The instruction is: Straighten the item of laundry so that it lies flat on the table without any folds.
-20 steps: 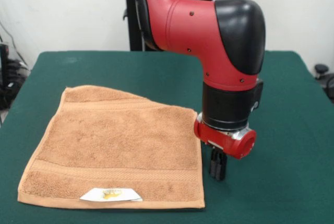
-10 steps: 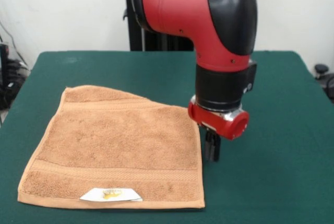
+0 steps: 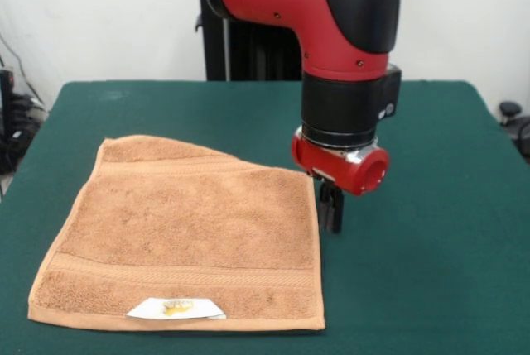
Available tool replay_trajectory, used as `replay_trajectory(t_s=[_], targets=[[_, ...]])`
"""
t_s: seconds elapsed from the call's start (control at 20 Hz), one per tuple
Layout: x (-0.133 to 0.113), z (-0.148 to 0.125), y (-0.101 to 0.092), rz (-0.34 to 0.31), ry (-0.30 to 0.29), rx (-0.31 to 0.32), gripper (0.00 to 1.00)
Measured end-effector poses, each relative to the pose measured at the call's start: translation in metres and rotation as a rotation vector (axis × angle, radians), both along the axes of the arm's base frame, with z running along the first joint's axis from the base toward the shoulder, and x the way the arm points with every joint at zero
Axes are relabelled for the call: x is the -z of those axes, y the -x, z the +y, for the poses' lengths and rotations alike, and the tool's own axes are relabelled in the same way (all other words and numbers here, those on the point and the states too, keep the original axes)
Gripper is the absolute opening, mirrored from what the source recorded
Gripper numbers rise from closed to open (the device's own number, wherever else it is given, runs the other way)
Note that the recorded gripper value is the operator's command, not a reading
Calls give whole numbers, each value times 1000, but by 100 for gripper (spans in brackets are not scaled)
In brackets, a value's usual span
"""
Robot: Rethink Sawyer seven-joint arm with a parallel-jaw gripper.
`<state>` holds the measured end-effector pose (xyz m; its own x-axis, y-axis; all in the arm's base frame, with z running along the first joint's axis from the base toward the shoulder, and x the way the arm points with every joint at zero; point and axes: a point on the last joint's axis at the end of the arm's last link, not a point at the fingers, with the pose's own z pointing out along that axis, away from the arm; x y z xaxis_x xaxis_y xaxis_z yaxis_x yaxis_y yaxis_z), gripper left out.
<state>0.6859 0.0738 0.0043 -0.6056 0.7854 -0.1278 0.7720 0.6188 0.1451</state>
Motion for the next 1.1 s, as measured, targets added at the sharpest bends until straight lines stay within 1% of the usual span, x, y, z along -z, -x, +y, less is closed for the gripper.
replay_trajectory(t_s=[0.25, 0.45, 0.8, 1.1], targets=[[2, -9, -2, -3, -9, 18, 0], [10, -16, -2, -9, -10, 30, 0], [17, -13, 1, -21, -13, 21, 0], [16, -9, 12, -9, -14, 19, 0]])
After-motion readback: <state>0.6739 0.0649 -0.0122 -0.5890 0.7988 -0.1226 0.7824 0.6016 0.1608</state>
